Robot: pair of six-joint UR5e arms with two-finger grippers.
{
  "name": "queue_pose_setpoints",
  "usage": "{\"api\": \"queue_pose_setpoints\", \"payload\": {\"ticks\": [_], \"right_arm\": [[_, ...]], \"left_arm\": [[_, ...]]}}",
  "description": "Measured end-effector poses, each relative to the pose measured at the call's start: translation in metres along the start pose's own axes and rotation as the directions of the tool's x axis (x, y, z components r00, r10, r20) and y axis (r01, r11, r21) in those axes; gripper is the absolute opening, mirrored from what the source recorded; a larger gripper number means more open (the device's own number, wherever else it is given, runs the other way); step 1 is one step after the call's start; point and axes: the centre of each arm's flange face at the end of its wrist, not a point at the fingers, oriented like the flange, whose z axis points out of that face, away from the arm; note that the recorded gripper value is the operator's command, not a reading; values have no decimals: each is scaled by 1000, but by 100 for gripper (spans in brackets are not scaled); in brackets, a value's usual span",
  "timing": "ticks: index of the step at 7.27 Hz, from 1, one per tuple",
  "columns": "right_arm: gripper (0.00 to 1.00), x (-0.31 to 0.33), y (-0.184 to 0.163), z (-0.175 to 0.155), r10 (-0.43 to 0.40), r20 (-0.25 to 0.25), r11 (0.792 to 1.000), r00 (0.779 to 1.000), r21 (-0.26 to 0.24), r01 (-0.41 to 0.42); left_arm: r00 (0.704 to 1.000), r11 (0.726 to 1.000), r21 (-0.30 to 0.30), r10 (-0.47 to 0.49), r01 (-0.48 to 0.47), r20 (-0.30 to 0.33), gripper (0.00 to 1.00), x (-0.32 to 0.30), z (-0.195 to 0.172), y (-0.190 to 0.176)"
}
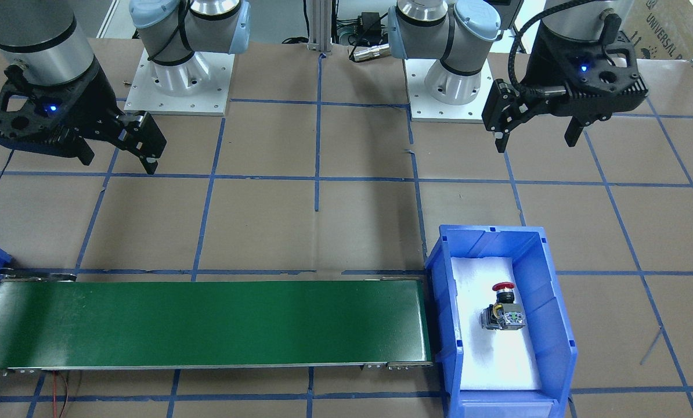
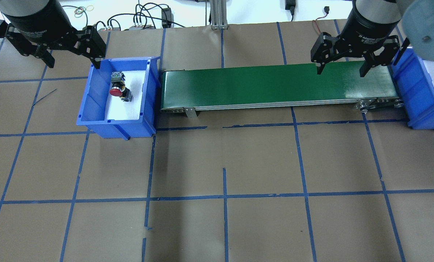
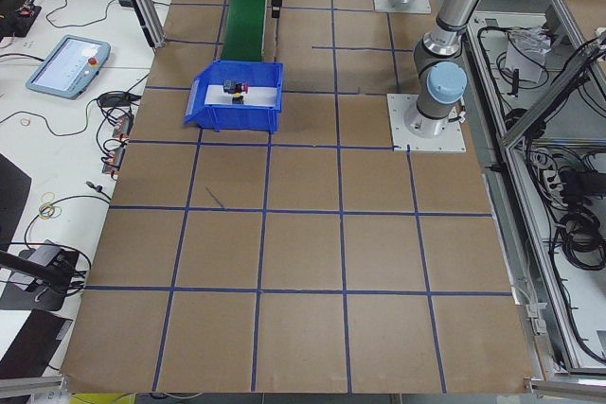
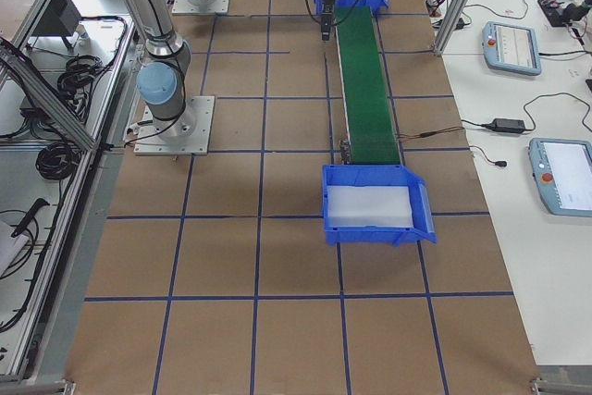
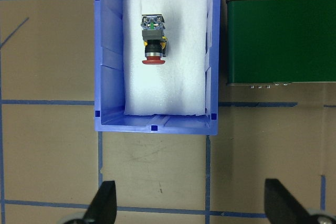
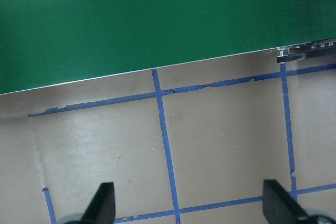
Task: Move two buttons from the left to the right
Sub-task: 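Move the left gripper over the red-capped button in the bin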
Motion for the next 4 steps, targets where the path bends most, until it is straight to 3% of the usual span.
{"api": "queue_pose_setpoints", "payload": {"ticks": [4], "right_arm": [[100, 0, 0, 0, -2, 0, 1000, 1000, 1, 2]], "left_arm": [[998, 998, -15, -62, 62, 27, 100, -31, 88, -74]]}}
